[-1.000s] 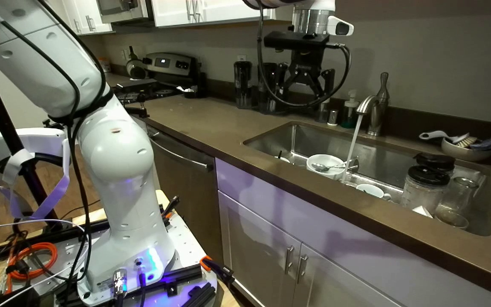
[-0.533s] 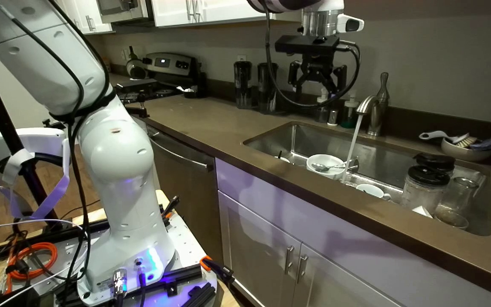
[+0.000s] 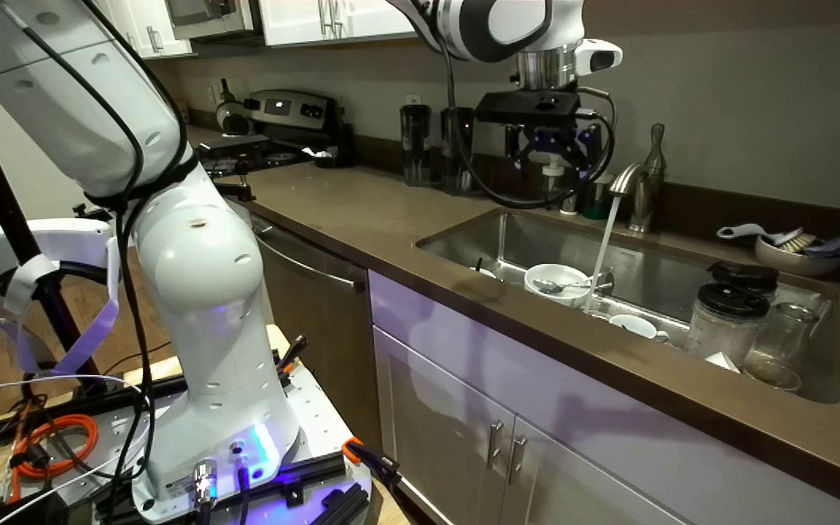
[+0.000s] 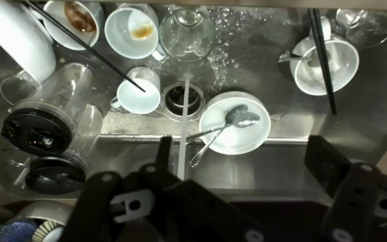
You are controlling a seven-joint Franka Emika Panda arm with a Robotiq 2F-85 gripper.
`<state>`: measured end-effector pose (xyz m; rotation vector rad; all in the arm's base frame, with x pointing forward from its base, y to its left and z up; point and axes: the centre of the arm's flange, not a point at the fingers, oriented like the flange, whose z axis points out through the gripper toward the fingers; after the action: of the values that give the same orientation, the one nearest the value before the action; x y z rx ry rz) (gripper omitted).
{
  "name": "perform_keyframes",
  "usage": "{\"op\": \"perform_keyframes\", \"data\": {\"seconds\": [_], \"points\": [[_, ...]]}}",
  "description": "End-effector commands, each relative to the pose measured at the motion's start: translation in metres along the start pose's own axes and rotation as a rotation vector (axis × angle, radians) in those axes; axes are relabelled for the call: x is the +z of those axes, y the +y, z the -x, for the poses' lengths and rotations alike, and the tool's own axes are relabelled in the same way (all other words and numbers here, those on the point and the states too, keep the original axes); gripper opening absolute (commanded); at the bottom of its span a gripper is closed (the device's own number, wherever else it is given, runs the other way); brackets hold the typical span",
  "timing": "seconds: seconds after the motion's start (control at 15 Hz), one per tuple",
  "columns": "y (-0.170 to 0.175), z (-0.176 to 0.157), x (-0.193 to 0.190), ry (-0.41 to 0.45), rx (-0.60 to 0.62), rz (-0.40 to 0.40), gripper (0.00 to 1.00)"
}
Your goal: Close the faucet
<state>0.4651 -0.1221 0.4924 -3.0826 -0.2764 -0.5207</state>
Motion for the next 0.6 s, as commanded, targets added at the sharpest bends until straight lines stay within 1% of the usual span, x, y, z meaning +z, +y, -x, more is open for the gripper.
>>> {"op": "perform_keyframes", "data": {"seconds": [0.0,0.2,0.53], "points": [[-0.004,0.001,0.004,0.084,-0.008,0.028,1.00],[-0.004,-0.011,-0.001,0.128,-0.018,0.054,1.00],[0.005,-0.036,-0.014,0.174,-0.017,0.084,1.00]]}}
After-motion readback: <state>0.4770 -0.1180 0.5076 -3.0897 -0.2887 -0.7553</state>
